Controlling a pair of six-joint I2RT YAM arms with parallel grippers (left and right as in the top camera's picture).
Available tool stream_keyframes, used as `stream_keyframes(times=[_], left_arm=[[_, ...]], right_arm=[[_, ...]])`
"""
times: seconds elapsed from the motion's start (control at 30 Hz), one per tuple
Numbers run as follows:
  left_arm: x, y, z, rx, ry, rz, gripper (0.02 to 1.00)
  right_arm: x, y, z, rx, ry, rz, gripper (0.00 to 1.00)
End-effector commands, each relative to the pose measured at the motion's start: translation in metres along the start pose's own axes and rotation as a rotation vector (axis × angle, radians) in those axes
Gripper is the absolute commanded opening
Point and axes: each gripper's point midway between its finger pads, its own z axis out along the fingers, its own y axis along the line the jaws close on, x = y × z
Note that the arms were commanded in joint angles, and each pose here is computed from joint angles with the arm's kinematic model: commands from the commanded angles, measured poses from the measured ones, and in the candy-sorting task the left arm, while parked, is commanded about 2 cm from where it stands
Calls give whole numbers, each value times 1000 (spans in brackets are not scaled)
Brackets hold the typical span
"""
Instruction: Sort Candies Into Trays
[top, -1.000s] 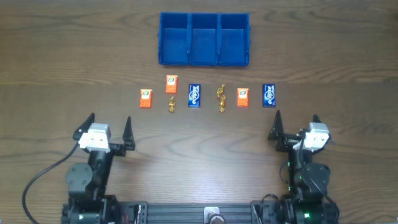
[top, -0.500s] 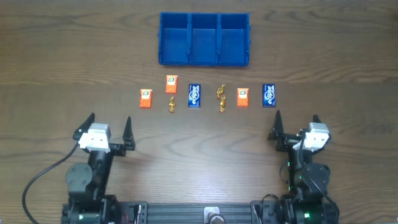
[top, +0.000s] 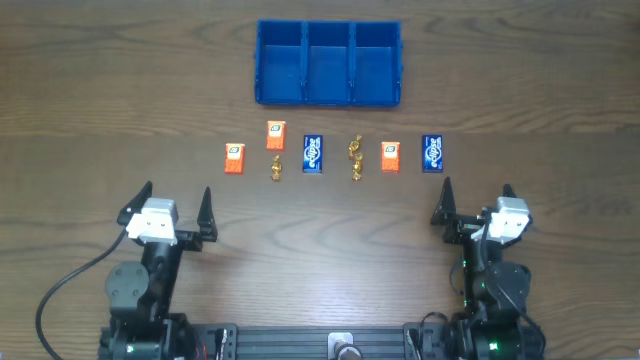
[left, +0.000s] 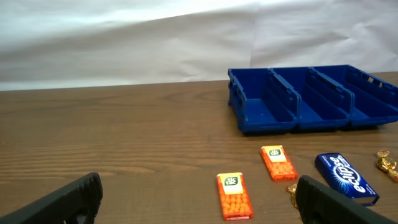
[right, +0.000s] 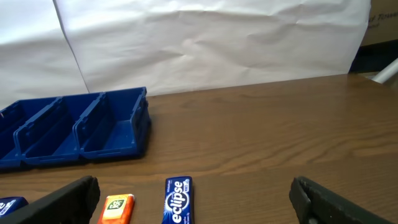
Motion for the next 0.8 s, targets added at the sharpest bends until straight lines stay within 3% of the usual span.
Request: stream_keyframes(times=[0.03,0.53,0.8], left_arm=[[13,-4,0,24,40,-55,998],[9,-12,0,57,34,-80,998],[-81,-9,10,49,170,-111,998]], right_arm=[[-1,-2,0,9,-3,-10,998],[-1,-2,0,9,-3,-10,998],[-1,-2,0,9,-3,-10,998]])
